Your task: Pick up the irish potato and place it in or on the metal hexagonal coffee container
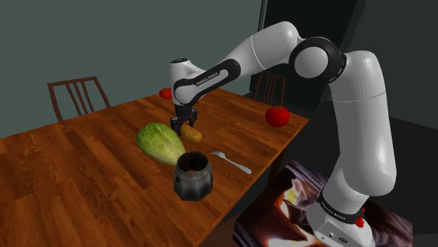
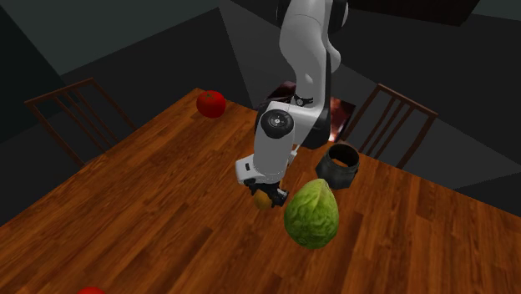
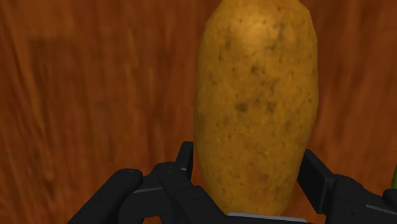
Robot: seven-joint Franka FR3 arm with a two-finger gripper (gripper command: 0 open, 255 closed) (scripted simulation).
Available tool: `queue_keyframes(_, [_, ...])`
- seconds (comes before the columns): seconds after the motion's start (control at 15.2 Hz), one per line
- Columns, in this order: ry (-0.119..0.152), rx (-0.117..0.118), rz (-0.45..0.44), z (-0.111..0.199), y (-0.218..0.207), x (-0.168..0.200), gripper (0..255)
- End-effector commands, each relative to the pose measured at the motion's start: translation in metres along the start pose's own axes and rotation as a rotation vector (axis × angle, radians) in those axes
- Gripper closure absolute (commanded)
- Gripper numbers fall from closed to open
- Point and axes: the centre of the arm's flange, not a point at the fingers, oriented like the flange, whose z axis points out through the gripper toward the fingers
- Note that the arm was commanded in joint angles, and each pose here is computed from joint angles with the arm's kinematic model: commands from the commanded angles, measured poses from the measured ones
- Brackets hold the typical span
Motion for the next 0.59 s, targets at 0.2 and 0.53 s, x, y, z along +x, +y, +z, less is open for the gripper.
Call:
queue_keyframes(0.2, [-0.002, 0.000, 0.000, -0.023, 0.002, 0.001, 255])
queue_keyframes(0.53, [-0.002, 0.000, 0.000, -0.050, 0.003, 0.002, 255])
